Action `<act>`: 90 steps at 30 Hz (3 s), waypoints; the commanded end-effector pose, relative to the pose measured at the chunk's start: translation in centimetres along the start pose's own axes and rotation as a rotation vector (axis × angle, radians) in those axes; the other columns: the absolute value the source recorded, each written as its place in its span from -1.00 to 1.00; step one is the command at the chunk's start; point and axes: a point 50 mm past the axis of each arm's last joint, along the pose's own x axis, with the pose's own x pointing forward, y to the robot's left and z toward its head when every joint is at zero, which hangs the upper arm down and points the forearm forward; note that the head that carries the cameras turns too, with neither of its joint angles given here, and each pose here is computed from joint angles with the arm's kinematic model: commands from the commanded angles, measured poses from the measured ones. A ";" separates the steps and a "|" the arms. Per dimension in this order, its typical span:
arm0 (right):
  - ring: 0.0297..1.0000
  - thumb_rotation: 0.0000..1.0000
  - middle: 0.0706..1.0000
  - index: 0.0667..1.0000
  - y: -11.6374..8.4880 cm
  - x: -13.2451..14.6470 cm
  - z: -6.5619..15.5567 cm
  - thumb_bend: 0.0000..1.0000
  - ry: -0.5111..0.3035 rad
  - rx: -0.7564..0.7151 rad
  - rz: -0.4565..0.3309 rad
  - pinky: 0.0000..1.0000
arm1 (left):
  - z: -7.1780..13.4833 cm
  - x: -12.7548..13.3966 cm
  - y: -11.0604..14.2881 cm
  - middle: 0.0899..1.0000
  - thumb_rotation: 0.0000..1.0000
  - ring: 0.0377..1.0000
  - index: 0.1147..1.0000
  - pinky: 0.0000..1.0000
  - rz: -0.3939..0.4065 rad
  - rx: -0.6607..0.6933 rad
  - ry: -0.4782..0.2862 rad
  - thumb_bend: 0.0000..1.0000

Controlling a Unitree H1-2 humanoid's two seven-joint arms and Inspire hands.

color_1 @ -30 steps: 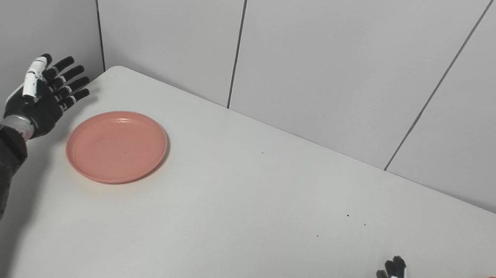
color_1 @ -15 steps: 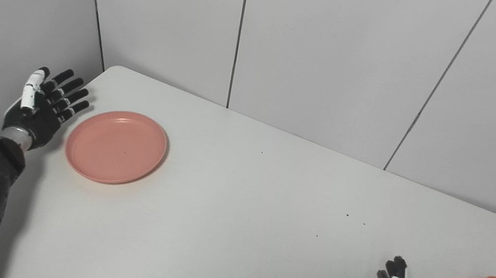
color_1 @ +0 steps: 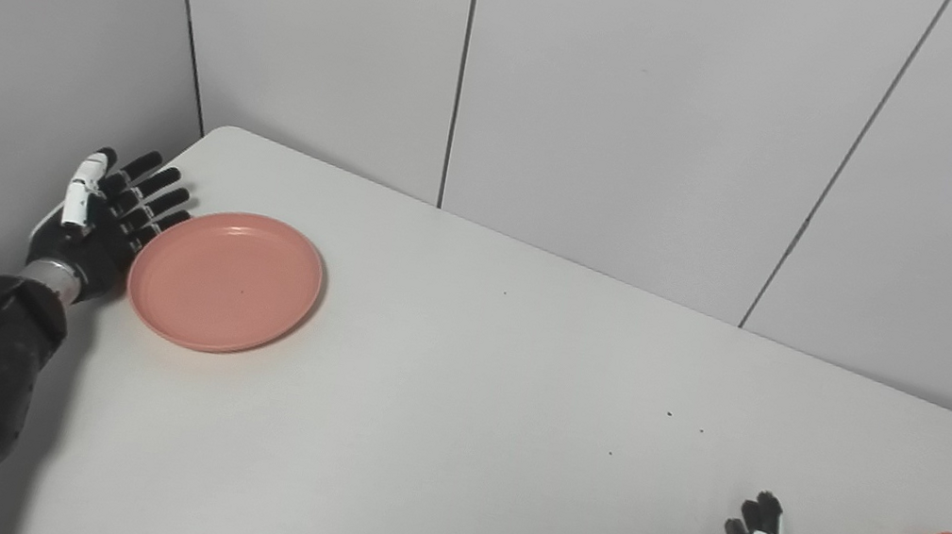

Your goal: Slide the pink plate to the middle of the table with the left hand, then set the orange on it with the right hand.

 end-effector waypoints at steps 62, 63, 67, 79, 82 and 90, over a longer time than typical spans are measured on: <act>1.00 1.00 1.00 1.00 0.8 0.5 1.1 -0.69 -0.054 -0.010 0.018 1.00 | -3.3 0.5 -5.2 0.49 1.00 0.48 0.48 0.41 -0.218 -0.032 0.064 -0.36; 1.00 1.00 1.00 1.00 0.8 0.5 1.1 -0.70 -0.056 -0.007 0.020 1.00 | -3.4 0.4 -5.5 0.50 1.00 0.49 0.49 0.42 -0.222 -0.030 0.069 -0.36; 1.00 1.00 1.00 1.00 0.9 0.4 1.1 -0.70 -0.058 -0.008 0.019 1.00 | -3.8 0.1 -6.4 0.54 1.00 0.52 0.52 0.46 -0.234 -0.032 0.089 -0.37; 0.99 1.00 1.00 1.00 1.1 0.3 1.1 -0.67 -0.054 0.006 0.010 1.00 | -4.8 -0.7 -9.3 0.53 1.00 0.53 0.49 0.47 -0.284 -0.036 0.125 -0.38; 0.99 1.00 1.00 1.00 1.2 0.4 1.1 -0.67 -0.061 0.000 0.012 1.00 | -5.1 -0.9 -9.8 0.54 1.00 0.53 0.51 0.46 -0.300 -0.031 0.134 -0.38; 0.98 1.00 1.00 1.00 1.3 0.4 1.0 -0.63 -0.065 -0.017 0.013 1.00 | -5.6 -1.3 -10.8 0.55 1.00 0.54 0.55 0.46 -0.320 -0.009 0.154 -0.37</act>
